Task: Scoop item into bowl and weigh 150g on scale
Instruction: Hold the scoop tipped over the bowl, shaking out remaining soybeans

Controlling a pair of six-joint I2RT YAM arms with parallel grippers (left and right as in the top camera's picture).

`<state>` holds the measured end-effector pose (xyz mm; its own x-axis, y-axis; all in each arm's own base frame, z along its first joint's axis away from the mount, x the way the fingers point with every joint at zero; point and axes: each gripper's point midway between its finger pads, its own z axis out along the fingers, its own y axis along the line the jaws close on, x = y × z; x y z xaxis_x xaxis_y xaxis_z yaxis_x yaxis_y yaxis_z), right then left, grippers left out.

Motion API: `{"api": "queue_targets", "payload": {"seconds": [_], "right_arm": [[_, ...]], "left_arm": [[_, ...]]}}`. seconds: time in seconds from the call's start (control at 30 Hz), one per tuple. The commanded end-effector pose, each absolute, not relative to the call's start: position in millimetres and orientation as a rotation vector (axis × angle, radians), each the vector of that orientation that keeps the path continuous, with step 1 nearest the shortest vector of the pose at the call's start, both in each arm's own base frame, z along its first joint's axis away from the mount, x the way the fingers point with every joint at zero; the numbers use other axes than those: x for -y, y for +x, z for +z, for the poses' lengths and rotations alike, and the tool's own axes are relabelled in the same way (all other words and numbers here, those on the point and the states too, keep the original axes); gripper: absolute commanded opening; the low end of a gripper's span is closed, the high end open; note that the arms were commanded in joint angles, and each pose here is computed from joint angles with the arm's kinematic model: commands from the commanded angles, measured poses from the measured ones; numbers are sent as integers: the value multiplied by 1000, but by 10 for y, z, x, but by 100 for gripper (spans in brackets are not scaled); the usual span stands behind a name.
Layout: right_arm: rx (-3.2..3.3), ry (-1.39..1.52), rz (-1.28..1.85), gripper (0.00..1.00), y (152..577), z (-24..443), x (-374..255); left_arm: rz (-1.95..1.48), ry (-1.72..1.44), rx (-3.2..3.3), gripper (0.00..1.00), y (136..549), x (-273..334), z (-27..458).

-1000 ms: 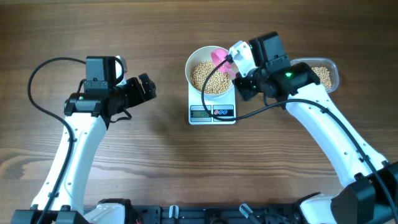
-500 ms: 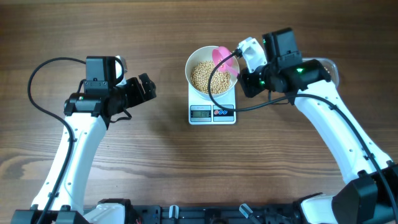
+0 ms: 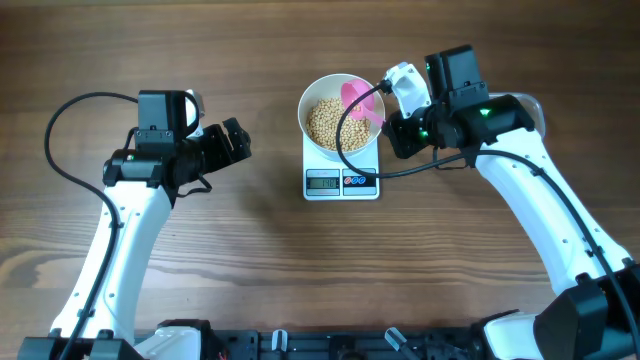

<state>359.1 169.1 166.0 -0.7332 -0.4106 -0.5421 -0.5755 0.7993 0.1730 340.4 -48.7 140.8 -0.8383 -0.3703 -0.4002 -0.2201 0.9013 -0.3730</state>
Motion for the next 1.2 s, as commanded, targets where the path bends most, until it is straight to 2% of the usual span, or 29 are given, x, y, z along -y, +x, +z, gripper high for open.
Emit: {"api": "queue_targets", "payload": {"seconds": [0.0,0.3,1.17], "right_arm": [[-2440,-756,475,4,3595,1831,-1730],[-2449,-745,350,4,3676,1792,-1602],[-2392,-836,298,4,3674,1818,-1761]], "left_arm": [[-430,-410,-2578,100,3456,492,1462],[-430,-410,-2578,100,3456,492,1462],[-430,-410,-2578,100,3456,492,1462]]}}
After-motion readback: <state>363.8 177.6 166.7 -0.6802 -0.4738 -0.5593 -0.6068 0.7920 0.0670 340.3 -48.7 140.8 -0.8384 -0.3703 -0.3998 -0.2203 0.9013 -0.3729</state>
